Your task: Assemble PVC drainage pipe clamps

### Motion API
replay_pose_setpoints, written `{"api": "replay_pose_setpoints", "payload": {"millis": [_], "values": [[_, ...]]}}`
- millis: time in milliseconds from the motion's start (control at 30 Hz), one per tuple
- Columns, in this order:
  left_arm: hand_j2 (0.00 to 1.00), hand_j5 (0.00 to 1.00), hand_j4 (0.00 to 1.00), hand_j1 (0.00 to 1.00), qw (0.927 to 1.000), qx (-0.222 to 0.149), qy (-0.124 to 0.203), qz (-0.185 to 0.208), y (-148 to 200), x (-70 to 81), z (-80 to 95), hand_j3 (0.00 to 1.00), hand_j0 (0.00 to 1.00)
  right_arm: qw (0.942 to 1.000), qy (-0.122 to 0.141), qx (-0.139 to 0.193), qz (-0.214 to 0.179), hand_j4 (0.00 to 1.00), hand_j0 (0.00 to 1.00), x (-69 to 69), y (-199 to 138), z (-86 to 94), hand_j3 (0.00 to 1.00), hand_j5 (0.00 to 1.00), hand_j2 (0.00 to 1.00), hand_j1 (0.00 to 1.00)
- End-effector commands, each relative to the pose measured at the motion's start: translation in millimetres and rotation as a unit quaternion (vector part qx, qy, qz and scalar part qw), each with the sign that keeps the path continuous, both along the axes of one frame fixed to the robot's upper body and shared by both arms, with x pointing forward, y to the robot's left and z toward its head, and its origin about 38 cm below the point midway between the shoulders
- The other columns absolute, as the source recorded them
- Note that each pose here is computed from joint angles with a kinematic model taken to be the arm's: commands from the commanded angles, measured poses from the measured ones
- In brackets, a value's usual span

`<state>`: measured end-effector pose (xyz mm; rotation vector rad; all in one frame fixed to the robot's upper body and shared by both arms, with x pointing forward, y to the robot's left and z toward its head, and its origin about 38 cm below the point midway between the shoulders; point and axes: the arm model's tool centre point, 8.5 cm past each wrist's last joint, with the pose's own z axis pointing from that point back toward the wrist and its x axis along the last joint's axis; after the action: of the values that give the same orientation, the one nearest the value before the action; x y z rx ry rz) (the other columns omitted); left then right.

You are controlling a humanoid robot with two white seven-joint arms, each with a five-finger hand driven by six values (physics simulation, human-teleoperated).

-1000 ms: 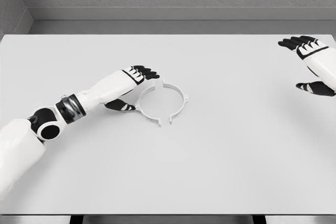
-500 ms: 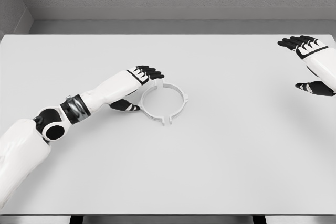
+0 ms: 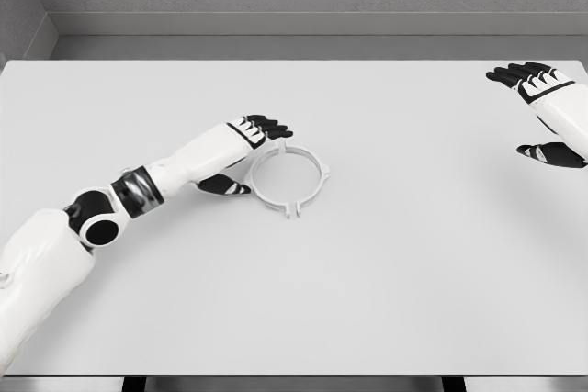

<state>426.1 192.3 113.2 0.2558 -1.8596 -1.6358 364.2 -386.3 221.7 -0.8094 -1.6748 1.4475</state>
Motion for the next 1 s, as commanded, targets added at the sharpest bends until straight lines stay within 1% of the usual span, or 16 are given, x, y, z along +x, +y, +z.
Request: {"api": "replay_pose_setpoints", "payload": {"millis": [0,500,667,733,900,967], "values": [[1.0,1.0,1.0,1.0,1.0,-0.007,0.001,-0.001,-3,0.0,0.7,1.0,1.0,1.0,-0.001,0.003,0.0,1.0,1.0,-0.2,0,1.1,1.0,1.0,1.0,1.0],[1.0,1.0,1.0,1.0,0.9999,-0.012,0.001,-0.005,-8,-2.4,0.5,1.0,1.0,1.0,-0.001,0.004,0.001,1.0,1.0,-0.2,0,0.8,1.0,1.0,1.0,1.0],[1.0,1.0,1.0,1.0,0.9999,-0.014,-0.004,0.0,0,-1.1,6.3,1.0,1.0,1.0,0.0,0.005,-0.001,1.0,1.0,-0.3,-1,-0.1,1.0,1.0,1.0,1.0],[1.0,1.0,1.0,1.0,1.0,-0.004,-0.004,0.007,13,-1.0,7.2,1.0,1.0,1.0,-0.001,0.005,-0.001,1.0,1.0,-0.4,0,0.3,1.0,1.0,1.0,1.0],[1.0,1.0,1.0,1.0,0.9998,0.007,-0.004,0.02,24,4.5,6.8,1.0,1.0,1.0,-0.001,0.005,-0.001,1.0,1.0,-0.4,0,0.3,1.0,1.0,1.0,1.0],[1.0,1.0,1.0,1.0,0.9996,0.008,0.0,0.027,26,10.1,4.4,1.0,1.0,1.0,-0.001,0.004,0.0,1.0,1.0,-0.5,0,0.5,1.0,1.0,1.0,1.0]]}}
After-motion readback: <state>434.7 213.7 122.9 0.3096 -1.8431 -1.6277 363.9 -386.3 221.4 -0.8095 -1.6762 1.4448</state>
